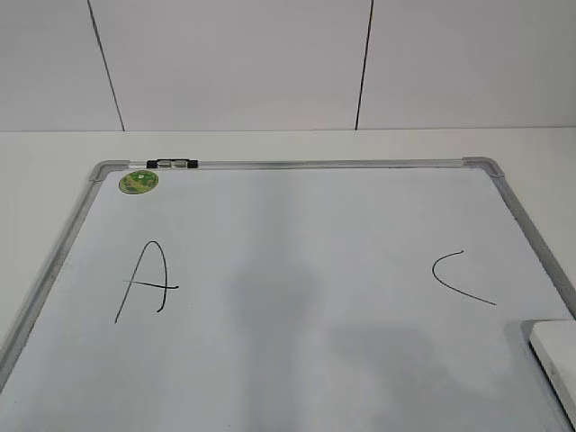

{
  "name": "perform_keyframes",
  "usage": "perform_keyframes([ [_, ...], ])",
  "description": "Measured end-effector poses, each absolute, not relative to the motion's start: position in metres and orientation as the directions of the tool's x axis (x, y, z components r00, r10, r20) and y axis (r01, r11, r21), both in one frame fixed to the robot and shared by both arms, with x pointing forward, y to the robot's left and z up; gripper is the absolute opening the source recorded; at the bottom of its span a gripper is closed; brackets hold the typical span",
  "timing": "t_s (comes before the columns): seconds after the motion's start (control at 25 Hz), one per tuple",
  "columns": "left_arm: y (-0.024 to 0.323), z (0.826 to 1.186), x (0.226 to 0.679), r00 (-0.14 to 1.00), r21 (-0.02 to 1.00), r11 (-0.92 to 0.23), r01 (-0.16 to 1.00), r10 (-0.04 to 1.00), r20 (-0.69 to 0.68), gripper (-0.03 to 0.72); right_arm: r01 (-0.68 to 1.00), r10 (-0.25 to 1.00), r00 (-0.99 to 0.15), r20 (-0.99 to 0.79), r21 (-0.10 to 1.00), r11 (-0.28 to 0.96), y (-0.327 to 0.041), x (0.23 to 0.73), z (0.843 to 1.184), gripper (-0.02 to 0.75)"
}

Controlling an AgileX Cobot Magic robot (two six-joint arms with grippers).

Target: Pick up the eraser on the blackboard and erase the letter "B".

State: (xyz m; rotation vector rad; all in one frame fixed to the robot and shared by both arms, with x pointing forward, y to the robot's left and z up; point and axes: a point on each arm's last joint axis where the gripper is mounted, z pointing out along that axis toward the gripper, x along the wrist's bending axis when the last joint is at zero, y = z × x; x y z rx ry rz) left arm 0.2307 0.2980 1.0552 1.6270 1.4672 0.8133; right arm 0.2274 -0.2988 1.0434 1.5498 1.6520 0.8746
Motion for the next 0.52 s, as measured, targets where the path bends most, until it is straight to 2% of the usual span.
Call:
perform_keyframes([
  [0.52,0.298,1.0552,0.2307,0.128,0.872,-0.026,0.489,0.991,-0.042,0.241,0.527,0.998,-0.041,-0.041,0.848,0.057,-0.2988,0.2274,1.0434,0.584],
])
